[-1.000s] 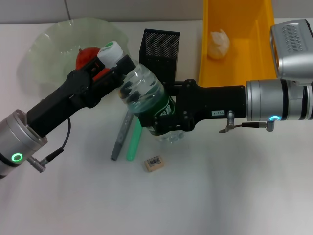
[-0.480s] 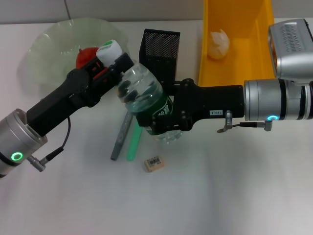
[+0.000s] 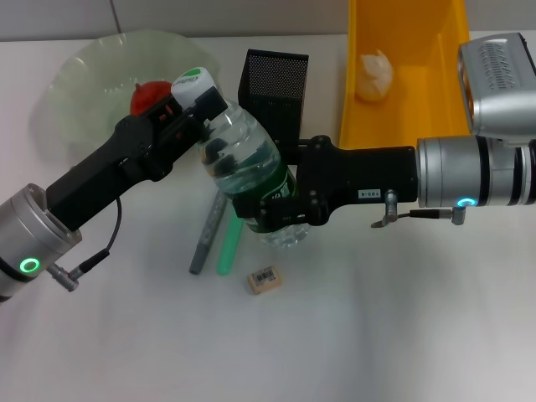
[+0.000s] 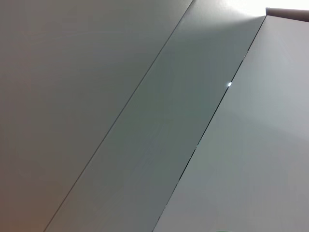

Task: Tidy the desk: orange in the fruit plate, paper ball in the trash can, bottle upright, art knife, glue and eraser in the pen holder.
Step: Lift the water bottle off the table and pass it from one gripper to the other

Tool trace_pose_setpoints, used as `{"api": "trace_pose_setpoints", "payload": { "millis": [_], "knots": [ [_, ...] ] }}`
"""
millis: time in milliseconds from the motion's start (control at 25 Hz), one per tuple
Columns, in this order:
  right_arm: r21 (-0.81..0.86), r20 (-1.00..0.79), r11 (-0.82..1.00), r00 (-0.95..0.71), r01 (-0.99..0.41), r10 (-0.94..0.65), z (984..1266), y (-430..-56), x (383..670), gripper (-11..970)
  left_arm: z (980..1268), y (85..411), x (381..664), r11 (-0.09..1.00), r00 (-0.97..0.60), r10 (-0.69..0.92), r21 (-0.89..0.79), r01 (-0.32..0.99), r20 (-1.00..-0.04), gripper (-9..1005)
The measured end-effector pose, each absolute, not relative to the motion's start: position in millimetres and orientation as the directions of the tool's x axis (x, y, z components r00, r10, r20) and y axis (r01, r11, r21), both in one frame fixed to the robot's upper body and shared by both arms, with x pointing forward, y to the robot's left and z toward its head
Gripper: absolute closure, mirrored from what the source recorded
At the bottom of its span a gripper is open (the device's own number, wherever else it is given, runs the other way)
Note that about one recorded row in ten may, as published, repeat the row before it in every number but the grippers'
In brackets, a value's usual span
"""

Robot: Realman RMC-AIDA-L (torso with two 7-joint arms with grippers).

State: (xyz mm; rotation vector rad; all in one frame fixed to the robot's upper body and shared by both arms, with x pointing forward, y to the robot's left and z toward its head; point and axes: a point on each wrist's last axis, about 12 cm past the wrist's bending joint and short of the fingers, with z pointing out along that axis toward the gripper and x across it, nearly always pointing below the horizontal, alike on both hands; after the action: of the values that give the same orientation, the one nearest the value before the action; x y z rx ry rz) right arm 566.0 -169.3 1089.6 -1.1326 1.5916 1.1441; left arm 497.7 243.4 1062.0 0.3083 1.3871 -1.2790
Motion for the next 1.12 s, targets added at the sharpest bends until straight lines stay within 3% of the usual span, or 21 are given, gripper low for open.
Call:
{"api": "trace_pose_setpoints", "payload": {
  "millis": [160,1120],
  "knots": [
    [0.196,-0.957,0.172,-0.227,-0.965,-0.183,1090.0,-169.3,566.1,191,1062.4,244.7,497.8,0.369,-0.298,-0.474,-0.495,0.787,-0.828,562],
    [0.184,-0.961,0.159,-0.211,-0.970,-0.181,1089.7,-169.0,564.3,180,1062.5,245.6,497.8,0.366,-0.305,-0.475,-0.500,0.785,-0.826,537]
  ]
}}
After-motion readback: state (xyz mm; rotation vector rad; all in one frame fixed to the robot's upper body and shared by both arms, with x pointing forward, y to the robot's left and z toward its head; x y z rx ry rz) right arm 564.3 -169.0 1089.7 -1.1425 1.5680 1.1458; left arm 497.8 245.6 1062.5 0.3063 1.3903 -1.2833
